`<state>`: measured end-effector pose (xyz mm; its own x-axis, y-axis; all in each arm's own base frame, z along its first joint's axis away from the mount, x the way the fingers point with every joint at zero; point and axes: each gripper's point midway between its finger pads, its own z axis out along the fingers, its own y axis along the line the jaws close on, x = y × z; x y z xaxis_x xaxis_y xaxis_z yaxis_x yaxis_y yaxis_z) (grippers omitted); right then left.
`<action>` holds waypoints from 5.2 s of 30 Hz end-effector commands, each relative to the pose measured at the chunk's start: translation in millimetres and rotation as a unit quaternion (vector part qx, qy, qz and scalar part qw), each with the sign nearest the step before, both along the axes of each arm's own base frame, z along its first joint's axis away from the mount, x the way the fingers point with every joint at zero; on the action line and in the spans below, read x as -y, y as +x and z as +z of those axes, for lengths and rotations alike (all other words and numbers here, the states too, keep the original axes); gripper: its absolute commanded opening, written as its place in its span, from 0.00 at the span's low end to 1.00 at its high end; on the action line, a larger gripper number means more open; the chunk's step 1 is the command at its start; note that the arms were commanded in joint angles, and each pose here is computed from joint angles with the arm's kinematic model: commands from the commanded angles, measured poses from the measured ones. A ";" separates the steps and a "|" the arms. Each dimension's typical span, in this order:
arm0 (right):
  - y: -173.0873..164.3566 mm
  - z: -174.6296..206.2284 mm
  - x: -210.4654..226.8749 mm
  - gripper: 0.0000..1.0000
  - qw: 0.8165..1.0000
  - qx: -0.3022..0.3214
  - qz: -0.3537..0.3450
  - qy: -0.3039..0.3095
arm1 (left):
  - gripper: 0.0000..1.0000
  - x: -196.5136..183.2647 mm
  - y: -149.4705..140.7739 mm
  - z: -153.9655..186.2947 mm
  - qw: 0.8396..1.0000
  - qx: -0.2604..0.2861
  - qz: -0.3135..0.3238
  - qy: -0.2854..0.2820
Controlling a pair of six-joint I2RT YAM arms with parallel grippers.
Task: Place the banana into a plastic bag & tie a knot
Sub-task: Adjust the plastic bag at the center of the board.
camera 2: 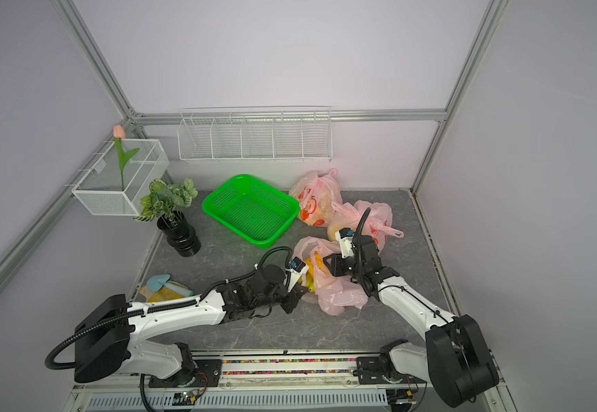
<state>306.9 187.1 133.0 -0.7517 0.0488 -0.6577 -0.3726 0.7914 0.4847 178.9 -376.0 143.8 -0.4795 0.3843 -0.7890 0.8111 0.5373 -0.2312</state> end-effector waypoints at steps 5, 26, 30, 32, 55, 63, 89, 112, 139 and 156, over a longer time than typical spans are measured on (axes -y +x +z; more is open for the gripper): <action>-11.7 38.9 30.0 0.81 0.996 0.014 -0.035 -0.075 | 0.00 7.0 12.4 10.2 0.999 0.007 0.032 -0.010; -132.6 88.5 37.7 0.96 0.984 0.024 -0.045 -0.169 | 0.00 0.8 11.8 15.8 0.998 0.000 0.050 -0.037; -146.8 80.0 12.0 0.96 0.987 0.008 -0.016 -0.162 | 0.00 -0.3 11.1 16.0 0.998 -0.002 0.052 -0.040; -153.7 69.5 -0.2 0.96 0.988 -0.009 0.000 -0.155 | 0.00 -1.1 10.5 16.4 0.998 -0.002 0.052 -0.040; -63.0 -7.5 40.9 0.92 0.980 -0.072 -0.103 -0.152 | 0.00 3.1 1.5 15.0 0.998 -0.014 0.035 -0.056; -59.4 4.1 61.5 0.48 0.972 -0.041 -0.122 -0.198 | 0.00 -6.7 4.4 21.4 0.997 -0.006 0.056 -0.059; -93.9 61.0 69.1 0.13 0.986 0.044 -0.081 -0.141 | 0.00 0.3 3.7 22.2 0.998 -0.007 0.055 -0.043; -82.4 74.8 104.4 0.20 0.981 0.030 -0.177 -0.074 | 0.00 -4.8 6.9 14.7 0.997 -0.002 0.071 -0.025; -119.0 124.7 26.9 0.80 0.993 0.057 -0.078 -0.070 | 0.00 4.2 4.5 16.7 0.998 0.002 0.062 -0.028; -91.8 4.3 77.0 0.85 0.945 -0.029 -0.184 -0.268 | 0.00 1.7 2.3 16.9 0.998 0.001 0.061 -0.034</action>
<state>210.9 137.8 159.0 -0.7661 -0.0176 -0.6424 -0.0843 0.9937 0.0732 181.6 -377.0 153.9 -0.5172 0.2980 -0.8023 0.7472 0.6143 -0.2535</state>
